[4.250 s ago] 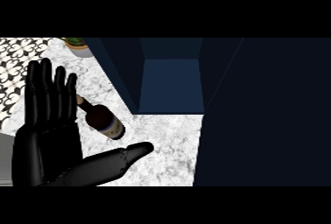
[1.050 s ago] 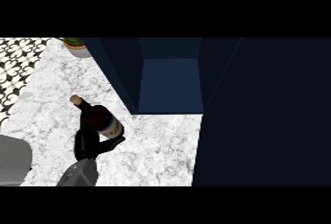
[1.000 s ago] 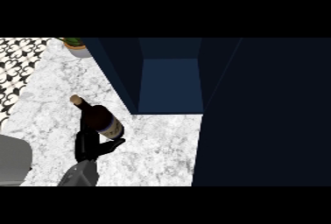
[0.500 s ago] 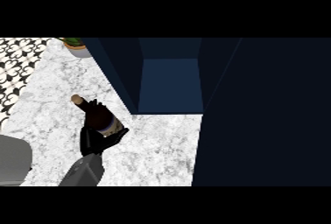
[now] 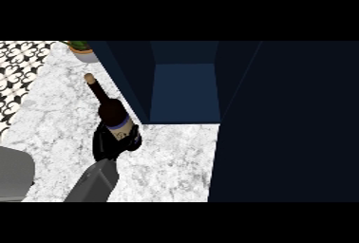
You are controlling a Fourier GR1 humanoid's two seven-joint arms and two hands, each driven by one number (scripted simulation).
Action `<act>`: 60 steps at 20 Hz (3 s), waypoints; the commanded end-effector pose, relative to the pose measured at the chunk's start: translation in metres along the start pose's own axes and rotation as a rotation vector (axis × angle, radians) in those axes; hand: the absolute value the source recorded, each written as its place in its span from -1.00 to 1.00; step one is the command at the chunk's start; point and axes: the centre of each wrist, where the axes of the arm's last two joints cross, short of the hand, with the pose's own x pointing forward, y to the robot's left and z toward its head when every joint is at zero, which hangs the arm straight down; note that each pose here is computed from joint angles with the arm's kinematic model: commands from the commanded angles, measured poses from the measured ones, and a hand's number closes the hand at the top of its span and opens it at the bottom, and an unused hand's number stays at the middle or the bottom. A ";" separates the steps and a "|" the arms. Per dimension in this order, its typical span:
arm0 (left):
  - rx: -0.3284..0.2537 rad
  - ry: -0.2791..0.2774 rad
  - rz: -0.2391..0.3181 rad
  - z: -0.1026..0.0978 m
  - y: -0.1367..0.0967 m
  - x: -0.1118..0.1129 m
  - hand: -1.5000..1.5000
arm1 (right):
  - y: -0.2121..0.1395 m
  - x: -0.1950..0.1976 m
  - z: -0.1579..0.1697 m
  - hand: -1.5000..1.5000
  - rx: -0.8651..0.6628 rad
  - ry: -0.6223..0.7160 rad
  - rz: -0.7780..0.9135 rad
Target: Pick up the wine, place it into the cabinet and close the cabinet
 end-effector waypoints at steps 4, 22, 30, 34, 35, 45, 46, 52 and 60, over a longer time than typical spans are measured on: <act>-0.059 0.057 0.044 0.011 0.024 0.002 1.00 | 0.005 0.018 -0.002 -1.00 0.009 -0.030 -0.041; -0.203 0.092 0.107 0.028 0.027 0.038 1.00 | -0.016 0.015 0.009 -1.00 0.005 -0.033 -0.005; -0.297 0.117 0.112 0.057 -0.035 0.045 1.00 | -0.013 -0.002 -0.007 -1.00 0.009 -0.037 -0.025; -0.287 0.117 0.104 0.078 -0.054 0.043 1.00 | -0.010 -0.001 0.014 -1.00 0.008 -0.028 -0.039; -0.304 0.118 0.108 0.065 -0.054 0.073 1.00 | -0.015 0.011 0.005 -1.00 0.018 -0.028 -0.036; -0.212 0.189 0.124 0.075 -0.100 0.062 1.00 | -0.017 0.013 0.002 -1.00 0.039 -0.013 -0.028; -0.195 0.199 0.126 0.083 -0.093 0.029 1.00 | -0.016 0.007 0.003 -1.00 0.036 -0.013 -0.012; -0.161 0.218 0.094 0.062 -0.112 0.018 1.00 | -0.017 0.005 -0.004 -1.00 0.011 -0.018 -0.026; -0.190 0.148 0.100 0.043 -0.139 0.019 1.00 | -0.015 -0.007 -0.004 -1.00 0.015 -0.021 -0.034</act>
